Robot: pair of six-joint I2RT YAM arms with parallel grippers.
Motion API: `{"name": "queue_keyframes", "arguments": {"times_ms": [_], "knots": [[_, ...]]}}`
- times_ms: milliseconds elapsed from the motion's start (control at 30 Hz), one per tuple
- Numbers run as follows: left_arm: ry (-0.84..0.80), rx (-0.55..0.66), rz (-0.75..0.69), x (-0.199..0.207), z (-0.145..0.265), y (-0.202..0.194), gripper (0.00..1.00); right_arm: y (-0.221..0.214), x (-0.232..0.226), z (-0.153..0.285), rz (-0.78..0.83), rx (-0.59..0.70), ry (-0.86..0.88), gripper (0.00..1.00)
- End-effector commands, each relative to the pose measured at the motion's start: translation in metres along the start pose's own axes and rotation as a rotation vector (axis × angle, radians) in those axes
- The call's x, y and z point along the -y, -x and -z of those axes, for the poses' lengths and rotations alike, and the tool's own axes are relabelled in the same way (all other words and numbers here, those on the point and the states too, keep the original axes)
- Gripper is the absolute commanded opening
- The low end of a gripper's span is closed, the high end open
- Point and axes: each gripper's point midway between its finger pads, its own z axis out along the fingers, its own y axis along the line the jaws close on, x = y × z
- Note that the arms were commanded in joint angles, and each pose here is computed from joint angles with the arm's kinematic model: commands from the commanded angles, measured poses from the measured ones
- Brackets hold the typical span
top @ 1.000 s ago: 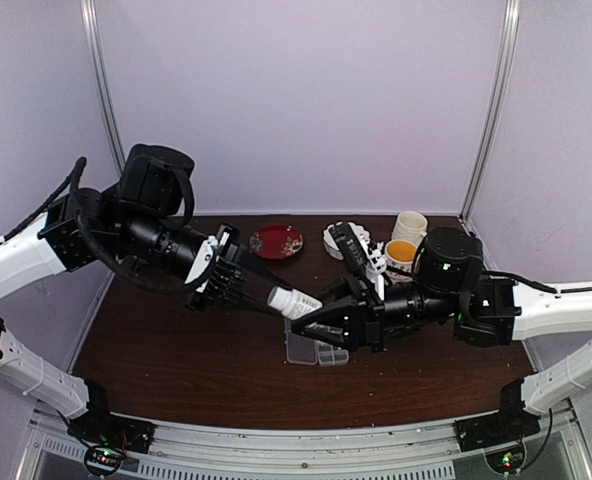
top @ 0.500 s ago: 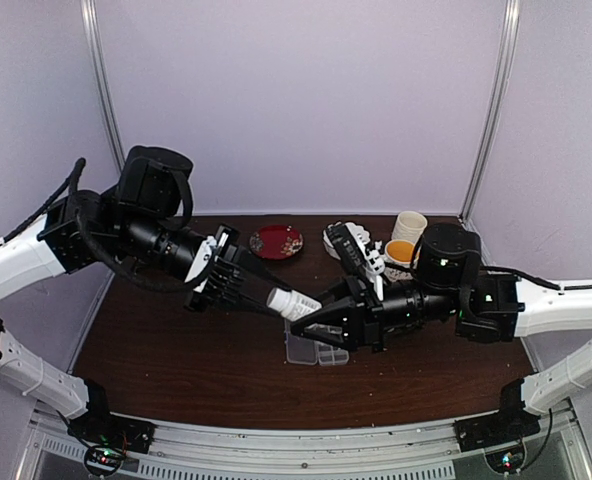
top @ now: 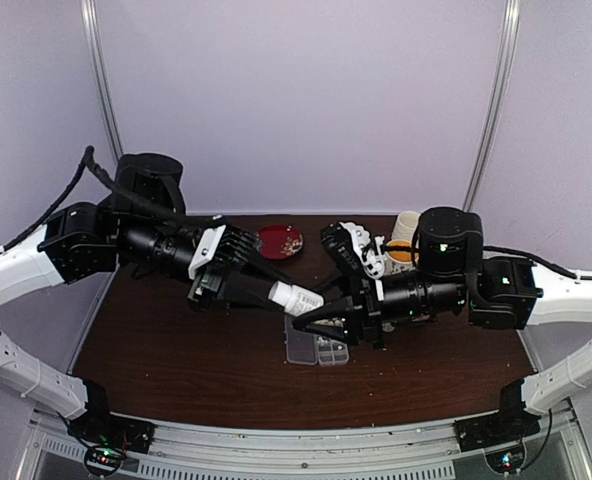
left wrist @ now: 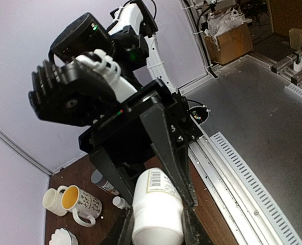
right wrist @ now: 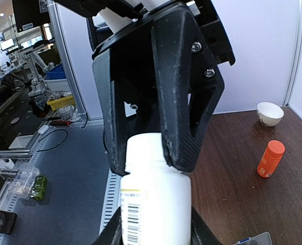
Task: Sort the pills into containers
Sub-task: Unscrew the lid of the pill bottle from the pill bottle.
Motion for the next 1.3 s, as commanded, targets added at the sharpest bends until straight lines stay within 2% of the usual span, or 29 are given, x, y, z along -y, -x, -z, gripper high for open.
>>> {"name": "queue_keyframes", "arguments": {"times_ms": [0, 233, 367, 533, 667, 767, 833, 933, 967, 1000, 1133, 1267], "knots": [[0.12, 0.05, 0.253, -0.03, -0.005, 0.01, 0.0, -0.002, 0.017, -0.001, 0.148, -0.027, -0.122, 0.0], [0.182, 0.035, 0.487, -0.044, -0.007, 0.004, 0.0, -0.002, 0.03, 0.001, 0.191, -0.048, -0.229, 0.0], [0.256, 0.05, 0.721, -0.062, -0.001, 0.009, 0.0, -0.009, 0.042, 0.005, 0.238, -0.087, -0.332, 0.0], [0.342, -0.024, 1.088, -0.075, 0.013, -0.002, 0.0, -0.014, 0.053, 0.011, 0.309, -0.116, -0.448, 0.0], [0.33, 0.088, 1.359, -0.078, 0.021, -0.004, 0.0, -0.014, 0.056, 0.015, 0.351, -0.116, -0.501, 0.0], [0.332, 0.141, 1.437, -0.078, 0.023, -0.005, 0.02, -0.016, 0.058, 0.016, 0.37, -0.123, -0.526, 0.0], [0.347, 0.144, 1.424, -0.079, 0.027, -0.003, 0.15, -0.017, 0.055, 0.016, 0.364, -0.121, -0.513, 0.0], [0.441, 0.14, 1.331, -0.087, 0.042, -0.003, 0.74, -0.018, 0.048, 0.015, 0.335, -0.093, -0.465, 0.0], [0.489, 0.139, 1.293, -0.089, 0.049, -0.005, 0.9, -0.018, 0.044, 0.015, 0.326, -0.085, -0.444, 0.0], [0.524, 0.144, 1.236, -0.091, 0.056, -0.005, 0.97, -0.019, 0.041, 0.014, 0.314, -0.08, -0.424, 0.0], [0.559, 0.221, 0.834, -0.089, 0.081, 0.022, 0.98, -0.022, 0.03, 0.011, 0.258, -0.073, -0.339, 0.0], [0.415, 0.236, 0.303, -0.051, 0.079, 0.045, 0.98, -0.025, 0.013, 0.005, 0.171, -0.072, -0.185, 0.0]]}}
